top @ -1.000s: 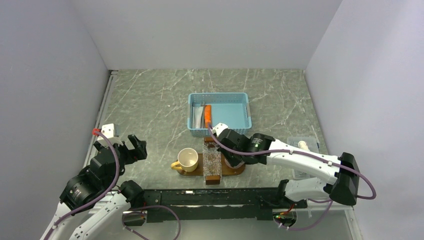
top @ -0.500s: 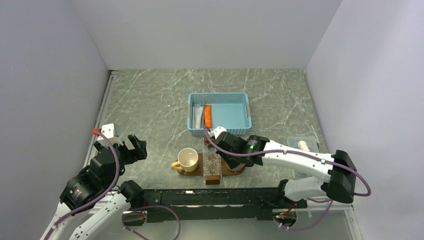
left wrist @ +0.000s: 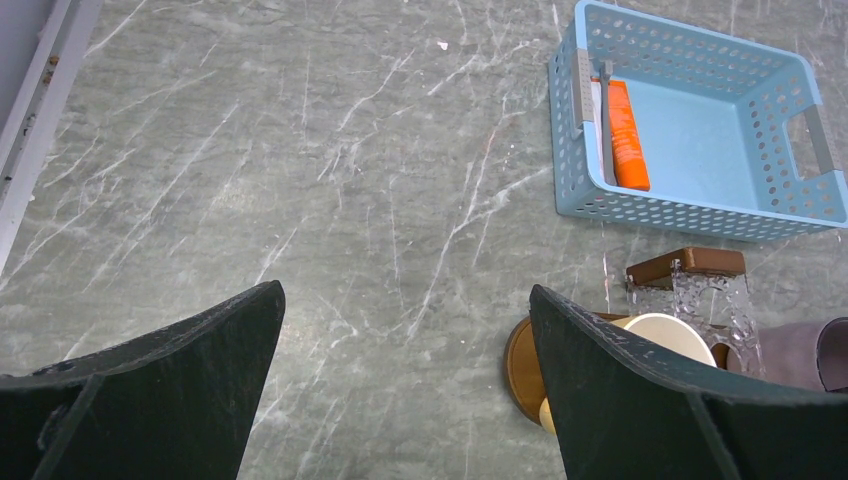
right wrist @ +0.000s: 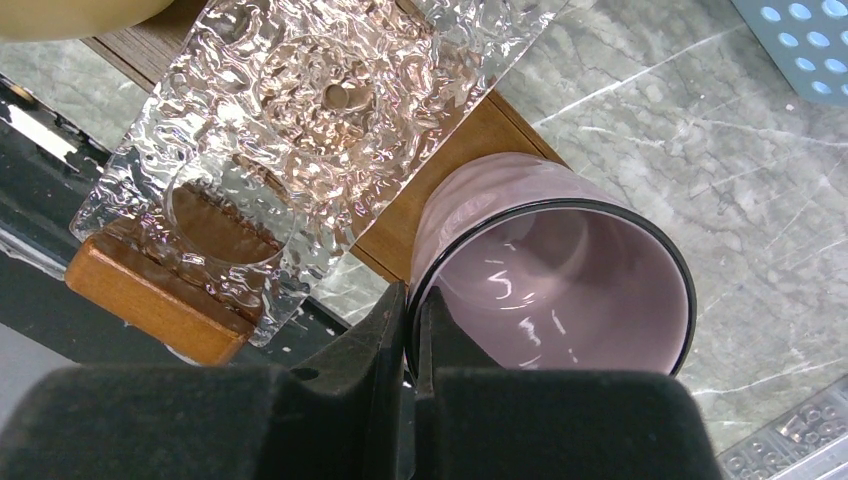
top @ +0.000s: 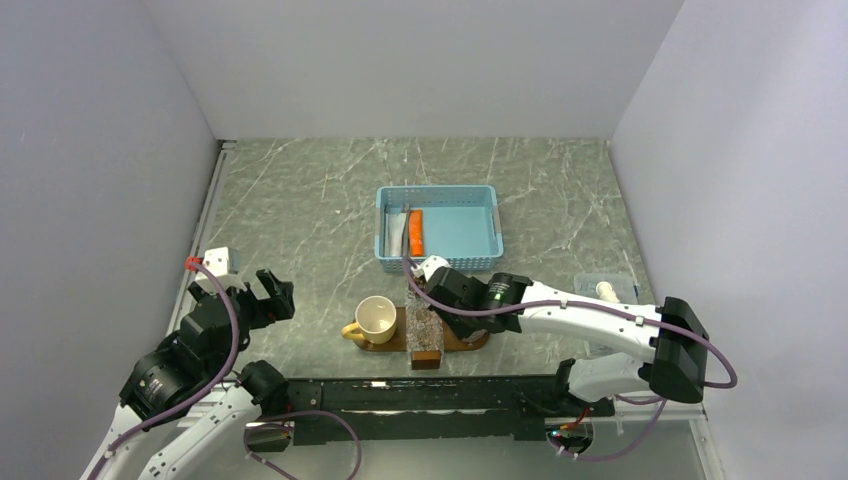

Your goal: Prepare toiletry sets of a toothbrush and toothpaste on the tray

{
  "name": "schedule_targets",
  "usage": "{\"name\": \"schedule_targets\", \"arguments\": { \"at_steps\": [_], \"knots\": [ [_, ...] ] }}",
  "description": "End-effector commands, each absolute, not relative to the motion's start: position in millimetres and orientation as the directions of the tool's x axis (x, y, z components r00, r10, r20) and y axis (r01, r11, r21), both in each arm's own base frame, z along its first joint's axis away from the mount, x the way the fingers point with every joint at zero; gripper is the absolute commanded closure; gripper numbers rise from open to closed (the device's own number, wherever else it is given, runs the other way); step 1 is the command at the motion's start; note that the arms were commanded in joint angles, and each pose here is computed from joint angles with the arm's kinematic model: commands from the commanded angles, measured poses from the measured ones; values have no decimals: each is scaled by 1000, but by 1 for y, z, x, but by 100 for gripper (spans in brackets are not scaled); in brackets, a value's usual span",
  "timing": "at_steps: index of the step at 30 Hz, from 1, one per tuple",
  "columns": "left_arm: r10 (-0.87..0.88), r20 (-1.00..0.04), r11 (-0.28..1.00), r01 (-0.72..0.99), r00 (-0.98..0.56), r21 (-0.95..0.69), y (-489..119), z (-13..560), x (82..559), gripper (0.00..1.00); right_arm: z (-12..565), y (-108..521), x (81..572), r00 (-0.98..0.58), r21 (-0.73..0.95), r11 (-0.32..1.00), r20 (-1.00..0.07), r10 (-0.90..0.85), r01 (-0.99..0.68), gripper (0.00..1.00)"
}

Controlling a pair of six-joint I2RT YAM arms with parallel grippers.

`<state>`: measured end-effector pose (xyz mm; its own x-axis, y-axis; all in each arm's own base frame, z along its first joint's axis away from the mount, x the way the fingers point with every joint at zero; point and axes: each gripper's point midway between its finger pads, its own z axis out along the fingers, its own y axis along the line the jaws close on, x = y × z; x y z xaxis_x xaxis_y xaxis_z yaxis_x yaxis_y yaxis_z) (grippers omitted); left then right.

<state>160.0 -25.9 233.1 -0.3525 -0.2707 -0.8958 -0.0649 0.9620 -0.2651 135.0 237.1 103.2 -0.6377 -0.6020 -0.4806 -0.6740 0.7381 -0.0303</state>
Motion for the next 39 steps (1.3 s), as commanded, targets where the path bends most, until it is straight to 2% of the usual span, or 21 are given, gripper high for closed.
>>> {"name": "schedule_targets", "arguments": {
  "at_steps": [1, 14, 22, 29, 34, 39],
  "knots": [
    [-276, -900, 960, -50, -337, -276, -31, 241, 165, 1, 112, 248, 137, -625, -28, 738, -511, -590, -674, 100],
    [-277, -900, 960, -48, -335, -277, -30, 241, 164, 1, 119, 246, 132, -620, -43, 744, -521, -587, -667, 100],
    [-279, -900, 959, -48, -335, -280, -30, 241, 164, 1, 116, 243, 134, -628, -58, 759, -523, -577, -649, 80],
    [-281, -900, 958, -48, -334, -282, -30, 241, 164, 1, 127, 240, 138, -627, -64, 778, -554, -548, -624, 66],
    [-280, -900, 959, -47, -334, -280, -30, 241, 164, 1, 147, 235, 146, -608, -80, 798, -605, -515, -597, 60],
    [-278, -900, 959, -48, -336, -278, -30, 241, 164, 1, 185, 235, 162, -550, -93, 823, -701, -454, -560, 52]
  ]
}}
